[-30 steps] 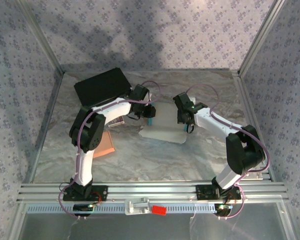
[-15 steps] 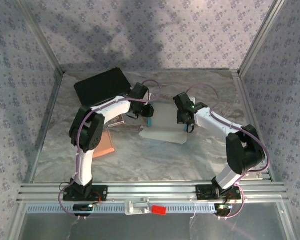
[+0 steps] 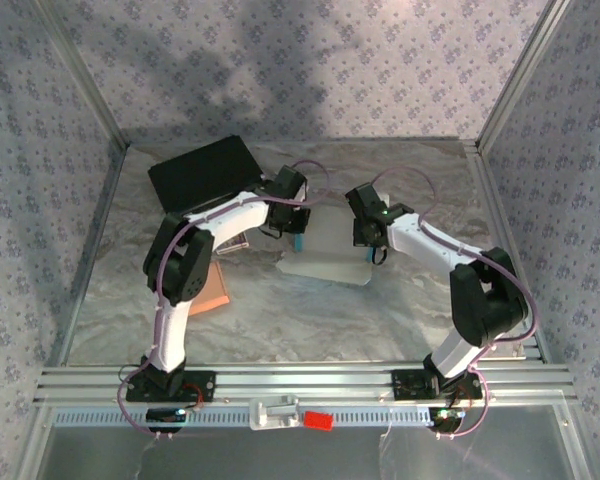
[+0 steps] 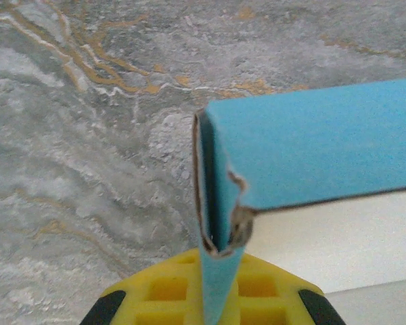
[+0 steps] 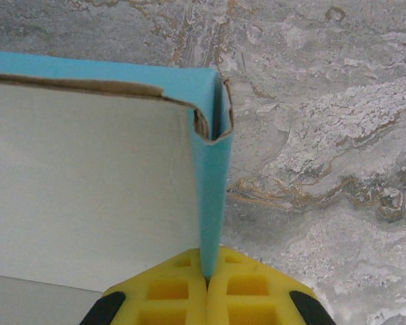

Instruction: Fold the paper box

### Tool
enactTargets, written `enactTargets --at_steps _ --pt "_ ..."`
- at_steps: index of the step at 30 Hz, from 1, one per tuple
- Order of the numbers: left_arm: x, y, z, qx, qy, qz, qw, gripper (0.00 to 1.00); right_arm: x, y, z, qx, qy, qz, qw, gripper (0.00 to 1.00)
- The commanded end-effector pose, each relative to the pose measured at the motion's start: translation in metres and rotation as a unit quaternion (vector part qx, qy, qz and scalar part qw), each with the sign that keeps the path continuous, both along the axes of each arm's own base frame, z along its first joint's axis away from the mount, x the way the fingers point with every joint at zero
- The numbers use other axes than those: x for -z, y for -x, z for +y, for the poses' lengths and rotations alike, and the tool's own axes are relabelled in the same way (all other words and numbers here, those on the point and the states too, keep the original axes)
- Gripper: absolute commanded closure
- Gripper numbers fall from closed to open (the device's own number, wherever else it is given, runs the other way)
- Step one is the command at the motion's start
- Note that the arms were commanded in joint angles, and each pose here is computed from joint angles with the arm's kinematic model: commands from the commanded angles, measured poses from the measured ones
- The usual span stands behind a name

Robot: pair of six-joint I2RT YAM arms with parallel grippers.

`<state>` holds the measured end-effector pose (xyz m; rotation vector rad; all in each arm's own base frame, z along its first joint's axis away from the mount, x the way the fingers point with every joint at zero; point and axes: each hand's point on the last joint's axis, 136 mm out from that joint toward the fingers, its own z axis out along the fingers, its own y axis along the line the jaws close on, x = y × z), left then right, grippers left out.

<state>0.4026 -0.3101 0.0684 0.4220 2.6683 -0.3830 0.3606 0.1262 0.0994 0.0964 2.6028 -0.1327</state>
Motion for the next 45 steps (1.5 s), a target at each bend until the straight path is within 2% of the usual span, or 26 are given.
enactTargets --at_steps 1,4,7,11,16,22,25,28,31,34,36,41,45 --pt "0.014 0.0 0.026 -0.051 -0.097 -0.008 0.994 1.0 0.007 0.007 -0.008 0.02 0.012 0.031 0.999 1.0" --pt "0.016 0.003 0.032 -0.08 -0.108 -0.011 0.991 1.0 0.012 0.009 -0.007 0.028 0.01 0.041 0.999 1.0" --pt "0.011 0.006 0.025 -0.084 -0.086 -0.009 0.993 0.99 0.015 0.009 -0.009 0.033 0.006 0.045 0.998 1.0" --pt "-0.013 0.005 0.013 -0.077 -0.055 -0.014 0.995 0.77 0.019 0.009 -0.013 0.037 0.005 0.052 0.998 1.0" --pt "-0.041 0.012 -0.006 -0.056 0.003 0.002 0.998 0.59 0.024 0.008 -0.02 0.044 0.0 0.063 0.997 1.0" --pt "-0.08 0.017 -0.008 -0.071 0.07 -0.007 0.995 0.57 0.03 0.006 -0.032 0.073 -0.016 0.076 0.994 1.0" --pt "-0.104 0.012 0.008 -0.096 0.091 -0.022 0.991 0.57 0.035 0.009 -0.041 0.11 -0.037 0.093 0.989 1.0" --pt "-0.118 0.008 0.035 -0.121 0.101 -0.014 0.987 0.58 0.039 0.016 -0.055 0.186 -0.056 0.122 0.973 1.0" --pt "-0.122 0.011 0.059 -0.138 0.11 0.004 0.984 0.58 0.044 0.033 -0.07 0.286 -0.073 0.168 0.94 1.0" --pt "-0.115 0.026 0.076 -0.142 0.105 0.039 0.984 0.59 0.054 0.059 -0.065 0.385 -0.12 0.219 0.888 1.0" --pt "-0.106 0.039 0.08 -0.136 0.101 0.062 0.984 0.6 0.059 0.063 -0.054 0.426 -0.169 0.229 0.859 1.0" --pt "-0.07 0.069 0.07 -0.131 0.117 0.13 0.976 0.63 0.071 0.088 -0.015 0.514 -0.239 0.27 0.779 1.0" --pt "-0.049 0.083 0.045 -0.12 0.144 0.161 0.969 0.65 0.074 0.096 0.027 0.547 -0.289 0.293 0.729 1.0"
